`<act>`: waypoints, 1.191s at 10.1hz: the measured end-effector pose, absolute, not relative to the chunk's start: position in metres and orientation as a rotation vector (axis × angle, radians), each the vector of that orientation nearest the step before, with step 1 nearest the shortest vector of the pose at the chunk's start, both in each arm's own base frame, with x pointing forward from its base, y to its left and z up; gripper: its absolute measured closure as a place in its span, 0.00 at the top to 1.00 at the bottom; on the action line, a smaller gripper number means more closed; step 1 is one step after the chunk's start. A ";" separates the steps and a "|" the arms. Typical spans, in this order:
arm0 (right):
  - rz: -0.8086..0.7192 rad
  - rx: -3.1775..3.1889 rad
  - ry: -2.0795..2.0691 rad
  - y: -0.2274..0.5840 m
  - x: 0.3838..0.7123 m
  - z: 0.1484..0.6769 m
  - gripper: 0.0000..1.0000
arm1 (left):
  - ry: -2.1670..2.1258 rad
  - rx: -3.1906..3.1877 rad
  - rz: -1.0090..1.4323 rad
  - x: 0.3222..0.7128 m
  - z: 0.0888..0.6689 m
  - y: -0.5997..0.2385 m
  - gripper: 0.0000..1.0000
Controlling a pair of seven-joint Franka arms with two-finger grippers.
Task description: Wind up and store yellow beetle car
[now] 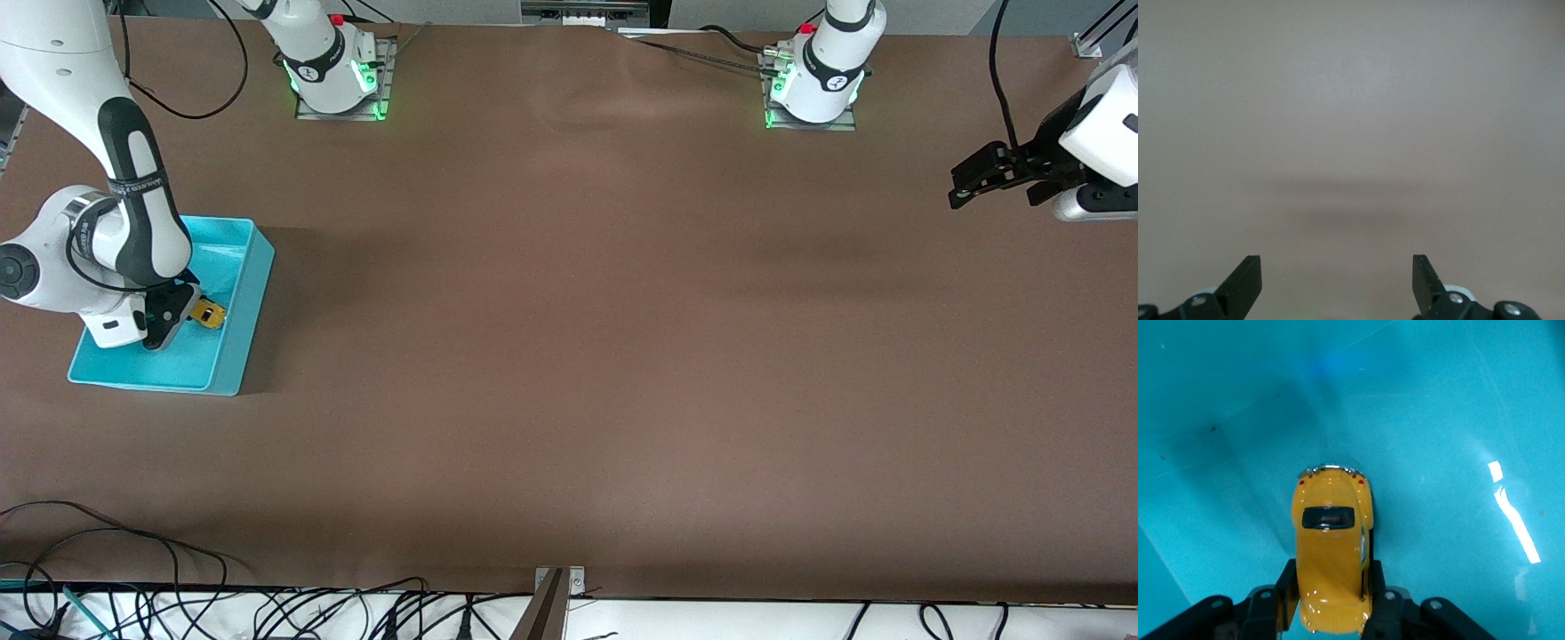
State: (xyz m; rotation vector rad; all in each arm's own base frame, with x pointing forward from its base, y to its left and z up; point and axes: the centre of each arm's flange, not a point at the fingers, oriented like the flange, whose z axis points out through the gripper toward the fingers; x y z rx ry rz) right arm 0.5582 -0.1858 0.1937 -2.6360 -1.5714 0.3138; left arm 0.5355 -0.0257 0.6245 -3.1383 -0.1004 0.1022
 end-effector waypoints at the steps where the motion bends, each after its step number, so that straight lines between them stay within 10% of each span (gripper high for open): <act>1: 0.314 -2.641 -1.561 -0.190 0.557 0.193 0.44 | -0.100 -3.138 0.102 0.536 0.624 -0.026 1.00; 4: 0.313 -2.648 -1.546 -0.195 0.555 0.194 0.45 | -0.100 -3.138 0.102 0.536 0.624 -0.026 1.00; 8: 0.273 -2.664 -1.544 -0.194 0.566 0.213 0.97 | -0.100 -3.138 0.102 0.536 0.624 -0.026 1.00; 12: 0.292 -2.725 -1.236 -0.165 0.594 0.317 1.00 | -0.100 -3.138 0.103 0.535 0.624 -0.026 1.00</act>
